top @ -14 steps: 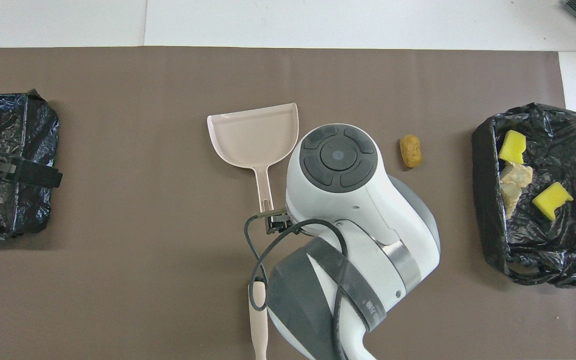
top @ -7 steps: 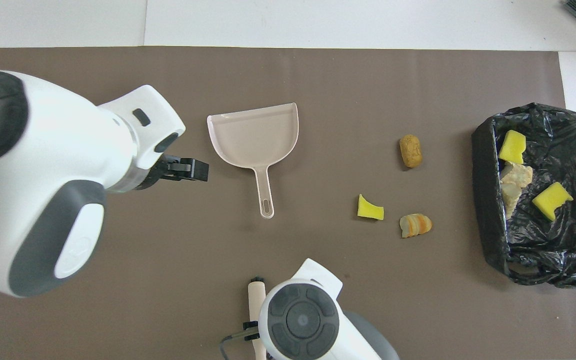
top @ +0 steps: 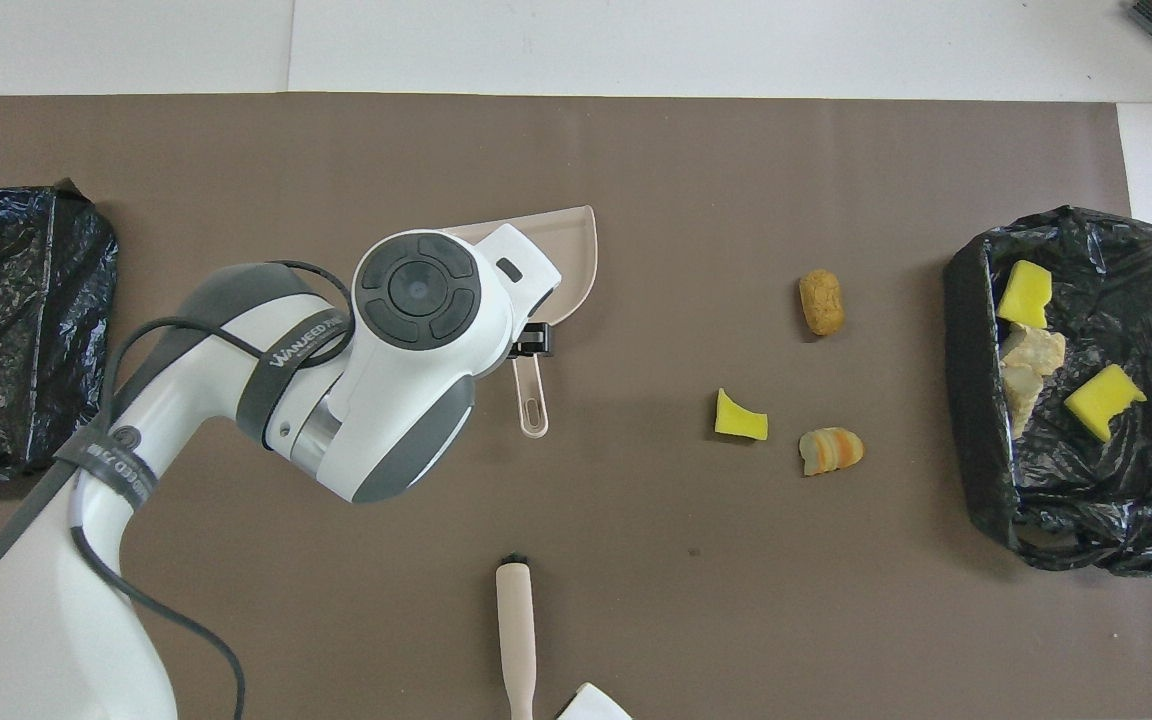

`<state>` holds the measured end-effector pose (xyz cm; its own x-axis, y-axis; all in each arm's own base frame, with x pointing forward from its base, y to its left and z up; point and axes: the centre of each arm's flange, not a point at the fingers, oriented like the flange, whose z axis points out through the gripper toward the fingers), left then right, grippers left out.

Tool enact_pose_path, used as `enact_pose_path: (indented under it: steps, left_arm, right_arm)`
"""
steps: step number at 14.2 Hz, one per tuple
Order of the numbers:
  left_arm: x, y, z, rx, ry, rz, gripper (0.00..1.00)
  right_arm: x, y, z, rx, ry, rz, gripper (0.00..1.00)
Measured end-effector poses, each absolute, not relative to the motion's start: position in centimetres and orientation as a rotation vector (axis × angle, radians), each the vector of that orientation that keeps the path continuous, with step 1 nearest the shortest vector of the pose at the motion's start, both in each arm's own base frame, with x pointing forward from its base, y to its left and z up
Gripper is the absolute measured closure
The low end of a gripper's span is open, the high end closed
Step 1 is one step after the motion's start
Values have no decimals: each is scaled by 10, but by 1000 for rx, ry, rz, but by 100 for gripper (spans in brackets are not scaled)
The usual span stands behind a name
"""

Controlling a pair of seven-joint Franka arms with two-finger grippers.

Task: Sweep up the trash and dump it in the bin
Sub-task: 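Grasp the dustpan with the left gripper while the right gripper grasps the brush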

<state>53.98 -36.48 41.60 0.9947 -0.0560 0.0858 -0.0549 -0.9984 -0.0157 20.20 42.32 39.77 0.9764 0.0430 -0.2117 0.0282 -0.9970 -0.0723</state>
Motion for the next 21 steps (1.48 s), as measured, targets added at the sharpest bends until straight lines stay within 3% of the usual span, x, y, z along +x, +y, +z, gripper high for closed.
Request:
enact_pose_path:
  steps: [4, 8, 10, 12, 13, 16, 17, 21]
  left_arm:
    - [534, -390, 384, -3138, 13, -117, 0]
    - [528, -402, 367, -3118, 50, -116, 0]
    - [529, -402, 363, -3119, 17, -109, 5]
    - [529, -402, 357, -3117, -5, -101, 21]
    - [530, -402, 355, -3116, -9, -98, 22]
    - [531, -401, 354, -3101, 1, -117, 57]
    - [532, -400, 354, -3091, 11, -130, 67]
    - [540, -390, 364, -3069, 130, -158, 68]
  right_arm:
    - [178, 444, 363, -3054, -13, 325, 0]
    - [181, 444, 346, -3055, 5, 327, 0]
    - [182, 444, 339, -3052, 10, 320, 4]
    - [180, 445, 335, -3058, -4, 320, 26]
    - [179, 446, 335, -3061, -12, 317, 40]
    - [178, 446, 335, -3061, -18, 314, 70]
    - [178, 446, 335, -3061, -18, 313, 74]
    - [188, 443, 341, -3066, 4, 326, 74]
